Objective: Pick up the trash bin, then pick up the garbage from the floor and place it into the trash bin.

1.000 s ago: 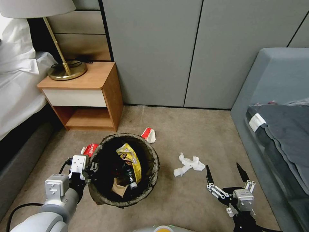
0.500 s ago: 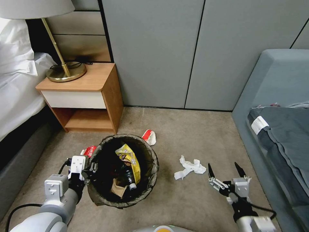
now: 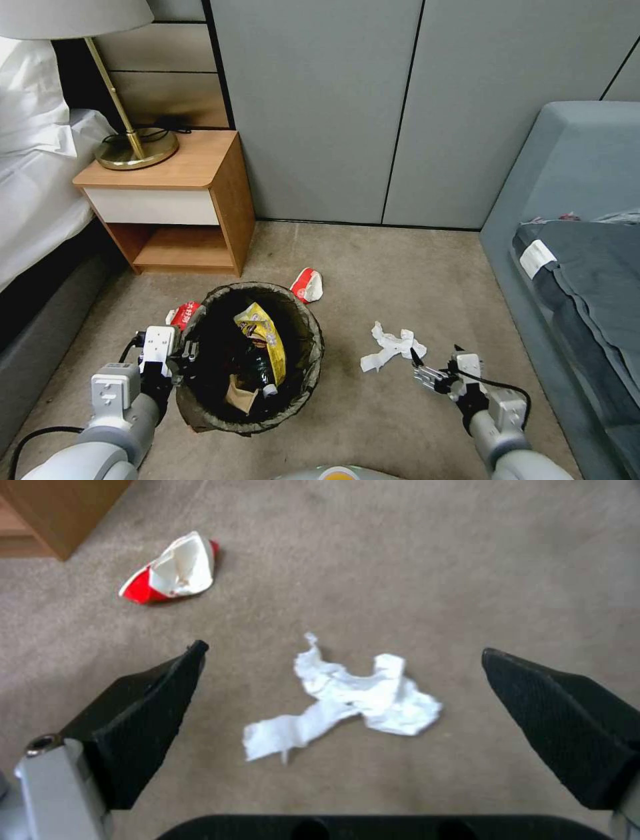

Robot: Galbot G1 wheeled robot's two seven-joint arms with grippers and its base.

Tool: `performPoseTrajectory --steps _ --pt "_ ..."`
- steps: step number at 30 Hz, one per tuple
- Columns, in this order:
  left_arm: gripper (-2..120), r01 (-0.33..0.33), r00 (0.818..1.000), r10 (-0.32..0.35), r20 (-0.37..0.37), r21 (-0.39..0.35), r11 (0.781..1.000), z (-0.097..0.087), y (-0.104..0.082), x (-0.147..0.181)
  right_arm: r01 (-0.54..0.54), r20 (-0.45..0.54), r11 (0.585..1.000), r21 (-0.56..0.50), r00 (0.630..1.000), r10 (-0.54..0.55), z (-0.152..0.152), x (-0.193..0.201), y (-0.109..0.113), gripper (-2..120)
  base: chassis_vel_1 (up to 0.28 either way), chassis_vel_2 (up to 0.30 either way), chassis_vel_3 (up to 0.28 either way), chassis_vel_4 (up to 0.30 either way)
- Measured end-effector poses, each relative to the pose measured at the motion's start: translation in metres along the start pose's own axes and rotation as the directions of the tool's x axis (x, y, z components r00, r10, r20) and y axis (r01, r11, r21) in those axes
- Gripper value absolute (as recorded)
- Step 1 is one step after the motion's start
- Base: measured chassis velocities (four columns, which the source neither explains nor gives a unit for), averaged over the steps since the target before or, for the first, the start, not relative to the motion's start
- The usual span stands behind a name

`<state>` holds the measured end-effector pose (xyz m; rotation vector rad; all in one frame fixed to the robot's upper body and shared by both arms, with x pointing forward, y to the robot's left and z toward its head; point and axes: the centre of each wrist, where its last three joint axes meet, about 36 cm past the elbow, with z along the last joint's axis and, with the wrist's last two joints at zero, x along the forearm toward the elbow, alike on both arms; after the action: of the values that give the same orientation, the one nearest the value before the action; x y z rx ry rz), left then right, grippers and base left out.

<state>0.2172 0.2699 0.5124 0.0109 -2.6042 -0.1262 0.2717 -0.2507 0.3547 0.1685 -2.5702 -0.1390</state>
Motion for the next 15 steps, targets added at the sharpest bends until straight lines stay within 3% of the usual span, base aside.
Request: performPoseTrajectory --steps 8,15 --pt "3 0.005 1.0 -0.005 0.0 -0.001 1.0 0.0 0.001 0.0 0.007 -0.138 0.998 -0.058 0.99 -0.015 -0.012 -0.048 0.016 100 0.0 0.0 0.0 0.0" --pt "3 0.004 1.0 -0.004 -0.001 0.002 1.0 0.0 0.0 0.0 -0.024 -0.189 0.996 -0.081 0.982 0.009 -0.017 -0.077 0.024 100 0.0 0.0 0.0 0.0"
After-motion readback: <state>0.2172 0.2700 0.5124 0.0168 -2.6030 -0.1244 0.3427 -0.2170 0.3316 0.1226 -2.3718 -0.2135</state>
